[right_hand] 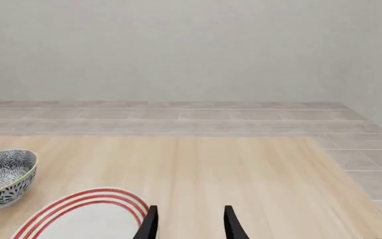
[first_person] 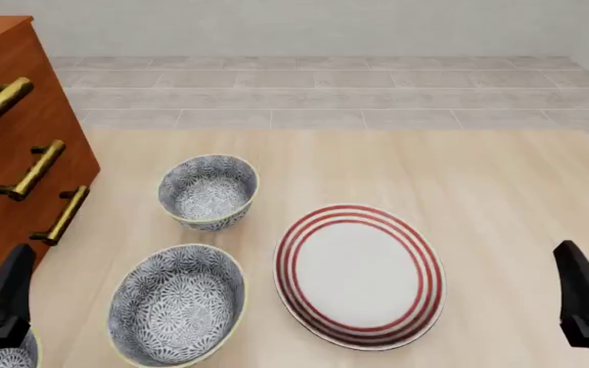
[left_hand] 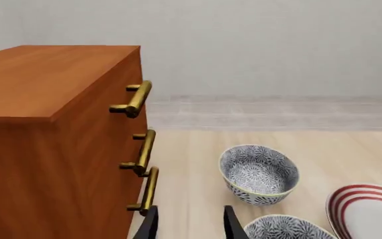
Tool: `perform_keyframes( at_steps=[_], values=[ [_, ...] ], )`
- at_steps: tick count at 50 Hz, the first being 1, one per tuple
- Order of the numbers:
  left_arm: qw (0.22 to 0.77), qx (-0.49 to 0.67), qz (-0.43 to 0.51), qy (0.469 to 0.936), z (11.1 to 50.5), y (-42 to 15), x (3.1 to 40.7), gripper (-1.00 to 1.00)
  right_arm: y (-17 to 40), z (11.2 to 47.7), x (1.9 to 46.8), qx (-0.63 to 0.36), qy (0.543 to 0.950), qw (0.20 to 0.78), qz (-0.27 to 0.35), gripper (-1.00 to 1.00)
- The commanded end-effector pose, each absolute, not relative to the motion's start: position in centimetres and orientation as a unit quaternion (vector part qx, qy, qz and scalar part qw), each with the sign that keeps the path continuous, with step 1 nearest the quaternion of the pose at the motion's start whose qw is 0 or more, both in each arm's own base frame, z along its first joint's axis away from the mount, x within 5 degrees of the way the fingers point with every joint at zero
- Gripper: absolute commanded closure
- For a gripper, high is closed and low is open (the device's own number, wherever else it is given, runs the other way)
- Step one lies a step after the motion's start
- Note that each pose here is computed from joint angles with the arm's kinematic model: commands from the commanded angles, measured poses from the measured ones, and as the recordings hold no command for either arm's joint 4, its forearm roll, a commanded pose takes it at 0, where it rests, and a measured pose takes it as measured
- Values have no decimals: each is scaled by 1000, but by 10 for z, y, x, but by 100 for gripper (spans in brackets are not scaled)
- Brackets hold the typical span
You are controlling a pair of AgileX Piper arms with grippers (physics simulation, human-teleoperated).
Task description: Put the bowl at the front on the plate.
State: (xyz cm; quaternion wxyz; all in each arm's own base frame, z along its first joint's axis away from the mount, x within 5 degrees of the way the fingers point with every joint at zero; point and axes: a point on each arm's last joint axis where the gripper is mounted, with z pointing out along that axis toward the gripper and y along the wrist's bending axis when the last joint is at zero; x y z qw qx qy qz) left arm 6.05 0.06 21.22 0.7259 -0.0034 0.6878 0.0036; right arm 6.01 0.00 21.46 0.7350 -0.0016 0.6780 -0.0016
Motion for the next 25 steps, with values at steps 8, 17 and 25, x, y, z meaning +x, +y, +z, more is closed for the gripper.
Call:
perform_keyframes(
  at_steps=[8,17,25],
  values=[
    [741,8,-7,672,218,-1,56,-100,0,215,56,2,675,738,0,-100],
    [731,19,-2,683,227,-2,56,-100,0,215,56,-1,675,738,1,-100],
    [718,21,23,696,247,0,63,-100,0,215,56,1,675,738,0,-100]
  ],
)
